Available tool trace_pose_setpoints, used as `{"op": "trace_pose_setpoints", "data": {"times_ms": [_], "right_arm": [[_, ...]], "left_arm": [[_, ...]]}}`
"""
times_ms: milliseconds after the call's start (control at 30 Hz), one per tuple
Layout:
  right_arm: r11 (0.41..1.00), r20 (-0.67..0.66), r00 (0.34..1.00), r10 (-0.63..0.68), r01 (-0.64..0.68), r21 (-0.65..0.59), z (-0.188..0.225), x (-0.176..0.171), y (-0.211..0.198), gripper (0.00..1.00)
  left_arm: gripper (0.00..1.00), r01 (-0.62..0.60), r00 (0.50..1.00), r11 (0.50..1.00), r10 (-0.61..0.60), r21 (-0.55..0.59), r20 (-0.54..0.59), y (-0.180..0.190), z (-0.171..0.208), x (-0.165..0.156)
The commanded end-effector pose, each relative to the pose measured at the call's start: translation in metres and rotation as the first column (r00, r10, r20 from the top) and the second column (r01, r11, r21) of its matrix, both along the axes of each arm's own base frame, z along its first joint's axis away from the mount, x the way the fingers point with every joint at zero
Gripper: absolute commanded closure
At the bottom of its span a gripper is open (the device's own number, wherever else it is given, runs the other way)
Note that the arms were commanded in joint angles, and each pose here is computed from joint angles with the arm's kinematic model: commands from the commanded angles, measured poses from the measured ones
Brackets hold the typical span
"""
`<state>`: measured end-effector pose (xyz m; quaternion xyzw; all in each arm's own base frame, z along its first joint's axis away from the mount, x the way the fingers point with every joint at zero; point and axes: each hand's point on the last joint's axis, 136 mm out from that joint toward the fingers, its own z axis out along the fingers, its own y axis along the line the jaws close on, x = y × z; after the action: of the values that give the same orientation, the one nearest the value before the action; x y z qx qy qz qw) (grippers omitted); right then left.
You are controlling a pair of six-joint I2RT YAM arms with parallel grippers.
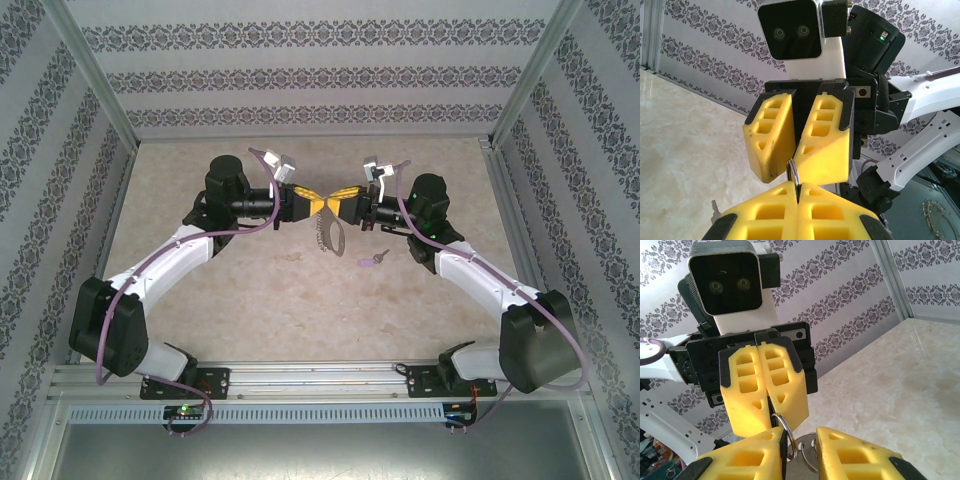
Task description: Put the keys on the keyring
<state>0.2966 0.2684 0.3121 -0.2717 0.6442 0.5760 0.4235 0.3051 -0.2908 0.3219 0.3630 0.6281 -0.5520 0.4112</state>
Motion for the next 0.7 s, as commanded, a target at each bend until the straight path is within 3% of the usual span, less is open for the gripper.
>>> {"op": "trace_pose_setpoints", "data": {"times_ms": [0,100,200,367,433,500,600,667], "right_arm": [[1.000,0.083,0.996,0.027,-0.028,0.015,0.021,-0.007,0.003,0.77],[1.000,0.084,0.996,0.025,-0.026,0.014,0.020,-0.007,0.003,0.83],[1.000,0.086,0.996,0.021,-0.023,0.014,0.020,-0.007,0.002,0.99],[0.999,0.095,0.995,-0.033,0.032,0.012,0.017,-0.002,-0.003,1.00],[0.997,0.104,0.992,-0.075,0.074,0.015,0.016,0.003,-0.008,1.00],[0.994,0.115,0.988,-0.105,0.104,0.018,0.016,0.005,-0.013,1.00],[0.990,0.129,0.981,-0.144,0.142,0.023,0.017,0.007,-0.018,1.00],[0.987,0.136,0.977,-0.162,0.160,0.027,0.018,0.009,-0.020,1.00]], "left_arm": [[1.00,0.045,0.998,0.999,-0.044,-0.017,0.049,-0.005,0.015,-0.007],[1.00,0.048,0.998,0.999,-0.047,-0.016,0.044,-0.006,0.014,-0.007],[1.00,0.051,0.998,0.999,-0.050,-0.015,0.041,-0.006,0.015,-0.007],[0.97,-0.001,1.000,1.000,0.001,-0.016,0.025,-0.005,0.015,0.000],[0.78,-0.069,0.997,0.997,0.070,-0.021,0.034,0.000,0.018,0.008],[0.67,-0.132,0.990,0.991,0.134,-0.035,0.051,0.006,0.022,0.012],[0.39,-0.232,0.970,0.972,0.235,-0.048,0.067,0.016,0.028,0.018],[0.14,-0.293,0.953,0.955,0.296,-0.051,0.069,0.022,0.031,0.023]]}}
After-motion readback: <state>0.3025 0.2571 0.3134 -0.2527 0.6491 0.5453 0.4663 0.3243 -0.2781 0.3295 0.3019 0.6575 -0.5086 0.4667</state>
